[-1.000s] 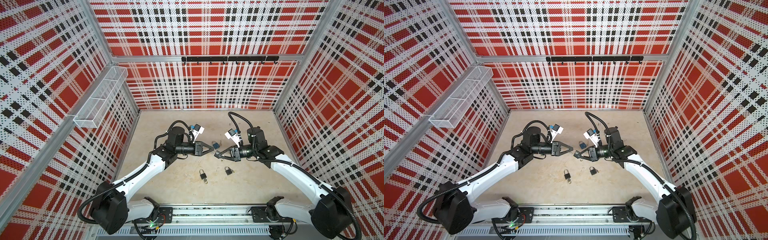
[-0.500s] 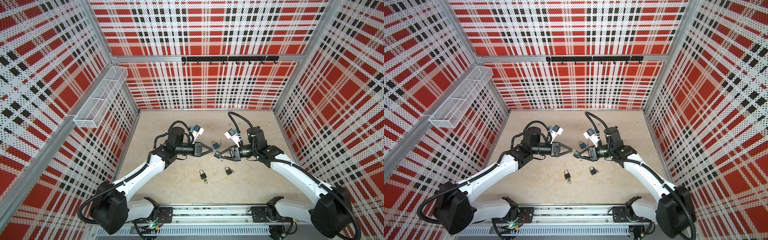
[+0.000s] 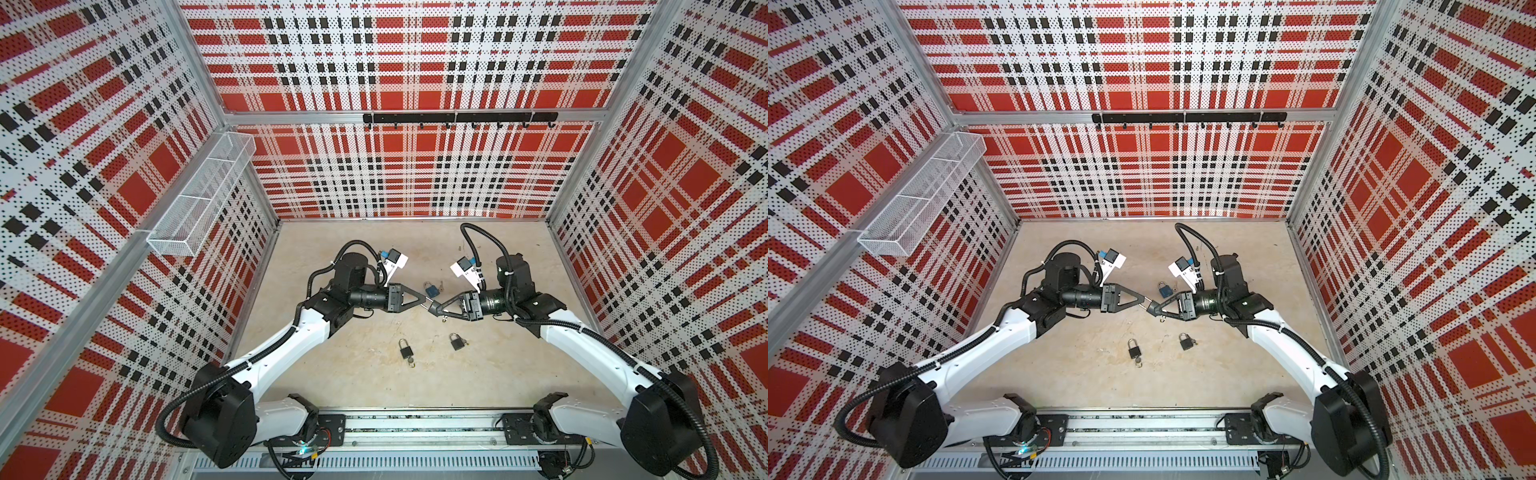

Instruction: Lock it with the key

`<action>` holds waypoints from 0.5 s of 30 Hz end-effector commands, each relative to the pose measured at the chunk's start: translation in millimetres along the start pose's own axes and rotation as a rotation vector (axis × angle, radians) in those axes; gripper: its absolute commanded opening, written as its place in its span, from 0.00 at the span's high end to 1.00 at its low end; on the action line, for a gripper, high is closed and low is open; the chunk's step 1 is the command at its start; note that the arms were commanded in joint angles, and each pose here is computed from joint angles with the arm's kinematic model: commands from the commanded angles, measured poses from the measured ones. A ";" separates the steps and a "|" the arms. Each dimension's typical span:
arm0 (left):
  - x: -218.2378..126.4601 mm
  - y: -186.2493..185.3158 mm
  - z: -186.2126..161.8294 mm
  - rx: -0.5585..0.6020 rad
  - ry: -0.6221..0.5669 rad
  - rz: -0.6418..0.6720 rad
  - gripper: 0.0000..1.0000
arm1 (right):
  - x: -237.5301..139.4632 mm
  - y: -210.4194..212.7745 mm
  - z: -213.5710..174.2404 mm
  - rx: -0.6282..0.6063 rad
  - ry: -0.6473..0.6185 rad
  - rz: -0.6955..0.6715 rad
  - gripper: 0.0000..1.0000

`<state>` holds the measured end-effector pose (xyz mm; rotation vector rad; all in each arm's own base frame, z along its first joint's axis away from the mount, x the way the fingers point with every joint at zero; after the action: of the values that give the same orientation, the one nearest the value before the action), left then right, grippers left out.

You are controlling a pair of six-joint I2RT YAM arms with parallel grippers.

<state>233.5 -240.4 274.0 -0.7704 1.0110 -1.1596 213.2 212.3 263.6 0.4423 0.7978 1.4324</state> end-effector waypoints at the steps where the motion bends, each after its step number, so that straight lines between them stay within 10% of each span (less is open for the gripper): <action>1: 4.3 19.0 0.7 -0.017 -0.017 0.068 1.00 | -4.8 30.7 17.3 -0.144 -0.045 0.128 1.00; 15: 9.4 30.4 4.0 -0.012 -0.048 0.098 1.00 | -7.4 41.0 19.3 -0.146 -0.072 0.198 1.00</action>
<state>238.9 -242.7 275.1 -0.7579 0.9697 -1.1703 215.7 212.1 263.8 0.5596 0.8064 1.4410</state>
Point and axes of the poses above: each gripper's point midway between its finger pads, its own x axis out along the fingers, its own y axis along the line the jaws close on, z = x × y, the point moved 6 cm from there along -x, back along the fingers, and after that the axes turned 13 degrees about -x, right-handed, at the moved point
